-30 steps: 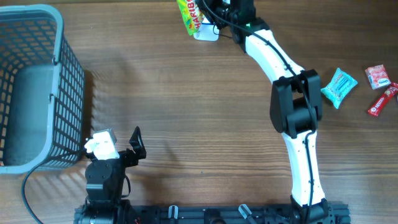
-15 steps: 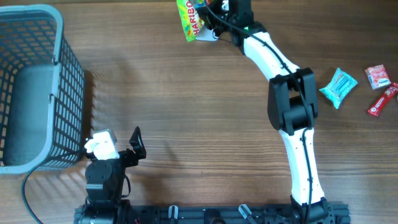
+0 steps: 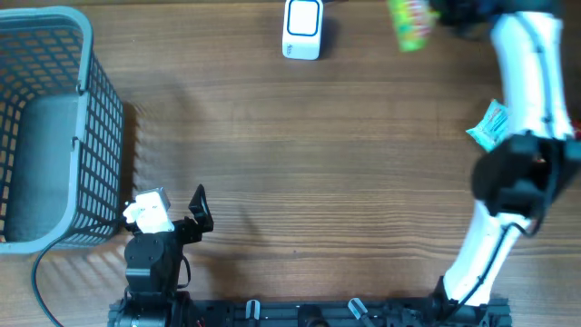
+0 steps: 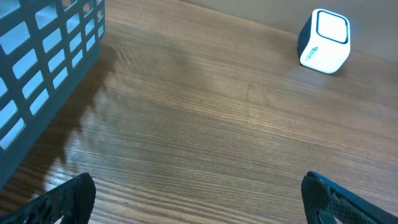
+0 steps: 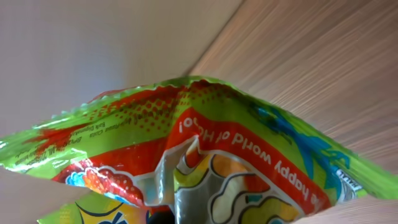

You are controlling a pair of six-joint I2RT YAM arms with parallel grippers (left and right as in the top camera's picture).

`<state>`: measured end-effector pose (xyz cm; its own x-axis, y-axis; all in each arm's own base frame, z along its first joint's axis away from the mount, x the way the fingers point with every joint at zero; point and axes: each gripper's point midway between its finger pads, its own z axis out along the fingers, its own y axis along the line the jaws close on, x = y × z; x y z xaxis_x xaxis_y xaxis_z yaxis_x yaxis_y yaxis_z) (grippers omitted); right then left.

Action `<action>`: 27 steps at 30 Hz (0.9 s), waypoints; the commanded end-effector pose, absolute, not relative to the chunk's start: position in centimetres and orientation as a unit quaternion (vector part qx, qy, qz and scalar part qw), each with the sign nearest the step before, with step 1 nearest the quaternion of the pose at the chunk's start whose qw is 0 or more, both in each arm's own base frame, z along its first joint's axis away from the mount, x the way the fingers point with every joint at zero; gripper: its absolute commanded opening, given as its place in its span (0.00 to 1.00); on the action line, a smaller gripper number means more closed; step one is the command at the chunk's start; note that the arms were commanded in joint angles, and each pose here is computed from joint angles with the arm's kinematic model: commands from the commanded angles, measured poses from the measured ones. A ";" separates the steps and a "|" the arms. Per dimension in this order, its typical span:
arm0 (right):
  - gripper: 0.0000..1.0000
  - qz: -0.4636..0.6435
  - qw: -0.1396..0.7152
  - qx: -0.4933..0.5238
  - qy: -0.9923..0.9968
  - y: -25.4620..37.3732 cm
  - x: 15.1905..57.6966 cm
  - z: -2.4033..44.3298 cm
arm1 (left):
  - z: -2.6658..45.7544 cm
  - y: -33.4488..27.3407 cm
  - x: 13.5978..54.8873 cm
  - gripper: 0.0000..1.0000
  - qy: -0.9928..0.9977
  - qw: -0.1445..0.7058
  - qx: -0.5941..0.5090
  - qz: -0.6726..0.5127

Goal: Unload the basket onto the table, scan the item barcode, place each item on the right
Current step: 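Carry the Haribo bag to the right edge and release it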

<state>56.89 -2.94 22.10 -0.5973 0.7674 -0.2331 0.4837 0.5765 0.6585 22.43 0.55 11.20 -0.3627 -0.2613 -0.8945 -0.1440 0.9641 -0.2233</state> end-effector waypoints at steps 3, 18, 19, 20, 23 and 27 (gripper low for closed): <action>0.05 0.117 0.240 0.408 0.873 -16.1 54.4 14.3 | 11.1 0.9 22.4 1.00 0.822 0.551 -0.132 -0.049; 0.99 0.109 0.316 0.492 0.804 -27.7 47.6 22.8 | 11.1 0.9 22.4 1.00 0.822 0.551 -0.132 -0.049; 0.99 0.105 0.350 0.485 0.794 -27.4 46.2 26.9 | 11.1 0.9 22.4 1.00 0.822 0.551 -0.132 -0.049; 1.00 0.103 0.372 0.478 0.789 -26.7 45.2 29.7 | 11.1 0.9 22.4 1.00 0.822 0.551 -0.132 -0.049; 1.00 0.098 0.430 0.436 0.784 -22.2 40.2 38.5 | 11.1 0.9 22.4 1.00 0.822 0.551 -0.132 -0.049; 1.00 0.109 0.465 0.347 0.807 -14.6 32.7 44.9 | 11.1 0.9 22.4 1.00 0.822 0.551 -0.132 -0.049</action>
<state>36.39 -19.16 41.45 -0.2570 0.7515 -0.6076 0.5775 0.6235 0.5269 22.43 0.55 11.18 -0.3634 -0.2613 -0.8943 -0.1442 0.9641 -0.2231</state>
